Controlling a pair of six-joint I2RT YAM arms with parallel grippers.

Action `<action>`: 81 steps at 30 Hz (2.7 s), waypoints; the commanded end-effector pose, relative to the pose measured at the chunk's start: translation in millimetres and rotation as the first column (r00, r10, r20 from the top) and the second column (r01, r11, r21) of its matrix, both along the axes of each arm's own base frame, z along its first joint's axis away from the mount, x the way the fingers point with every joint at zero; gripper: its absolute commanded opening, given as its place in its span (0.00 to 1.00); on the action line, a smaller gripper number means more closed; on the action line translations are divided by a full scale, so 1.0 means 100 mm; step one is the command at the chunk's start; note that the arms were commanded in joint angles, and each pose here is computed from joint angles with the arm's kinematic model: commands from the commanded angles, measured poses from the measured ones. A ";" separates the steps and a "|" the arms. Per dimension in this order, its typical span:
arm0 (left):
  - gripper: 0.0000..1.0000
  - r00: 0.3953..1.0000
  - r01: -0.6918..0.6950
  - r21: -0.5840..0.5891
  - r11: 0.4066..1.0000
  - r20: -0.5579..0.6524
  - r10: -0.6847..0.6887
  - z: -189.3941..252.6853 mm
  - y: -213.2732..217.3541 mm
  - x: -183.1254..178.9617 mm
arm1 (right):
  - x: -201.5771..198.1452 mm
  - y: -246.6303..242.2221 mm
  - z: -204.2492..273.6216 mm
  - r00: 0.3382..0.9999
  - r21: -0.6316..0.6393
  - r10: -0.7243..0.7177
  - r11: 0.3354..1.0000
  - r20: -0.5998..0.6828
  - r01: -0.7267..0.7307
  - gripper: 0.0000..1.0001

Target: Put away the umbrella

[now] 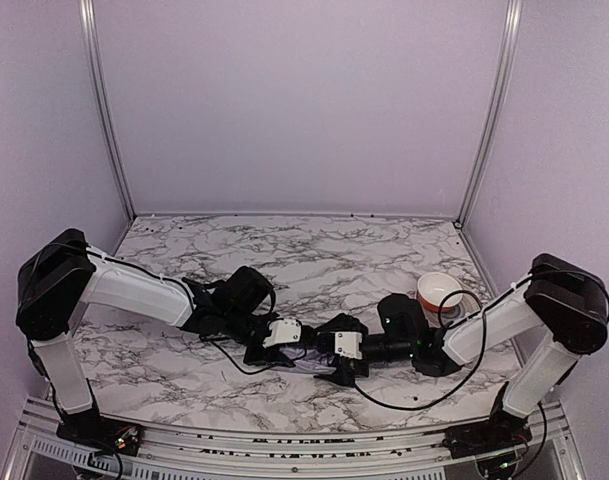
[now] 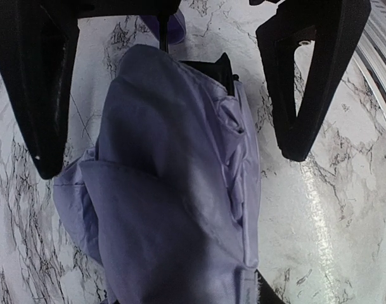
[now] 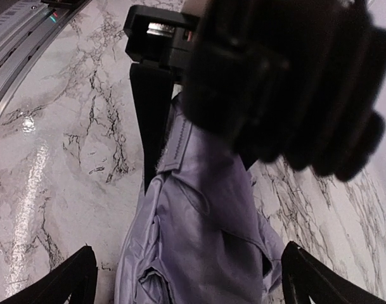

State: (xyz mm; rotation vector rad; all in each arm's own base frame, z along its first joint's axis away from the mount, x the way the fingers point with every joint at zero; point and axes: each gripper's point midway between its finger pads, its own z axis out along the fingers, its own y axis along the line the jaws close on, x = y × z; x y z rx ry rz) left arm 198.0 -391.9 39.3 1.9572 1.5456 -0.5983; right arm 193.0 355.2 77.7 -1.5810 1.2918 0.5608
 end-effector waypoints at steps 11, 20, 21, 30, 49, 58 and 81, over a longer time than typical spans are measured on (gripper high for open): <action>0.17 0.976 0.049 0.187 0.981 -0.217 -0.007 -0.48 0.39 -0.38 | 0.13 0.07 -0.33 0.999 -0.105 0.013 0.994 0.044 -0.008 0.51; 0.70 0.982 -0.132 0.151 0.980 -0.112 0.150 -0.37 0.32 -0.04 | 0.13 0.03 -0.27 1.000 -0.085 -0.022 0.996 0.020 0.023 0.16; 0.78 0.980 -0.173 0.120 0.978 -0.074 0.182 -0.32 0.31 0.04 | 0.13 0.03 -0.27 0.999 -0.084 -0.026 0.996 0.018 0.028 0.13; 0.99 0.871 -0.424 -0.272 0.864 0.137 0.471 0.64 0.33 0.61 | 0.29 -0.02 -0.18 0.993 -0.064 -0.114 0.991 0.035 0.116 0.00; 0.99 0.887 -0.327 -0.576 0.749 0.086 0.453 1.70 0.58 0.22 | 1.01 -0.43 1.18 0.831 0.151 -0.361 0.932 0.423 0.328 0.00; 0.98 0.903 -0.323 -0.575 0.752 0.049 0.426 1.79 0.44 0.25 | 1.09 -0.46 1.93 0.724 0.156 -0.315 0.947 0.614 0.279 0.00; 0.70 0.954 -0.171 -0.706 0.687 0.055 0.295 2.04 0.55 -0.04 | 0.74 -0.42 2.91 0.797 0.320 -0.290 0.939 0.529 0.130 0.00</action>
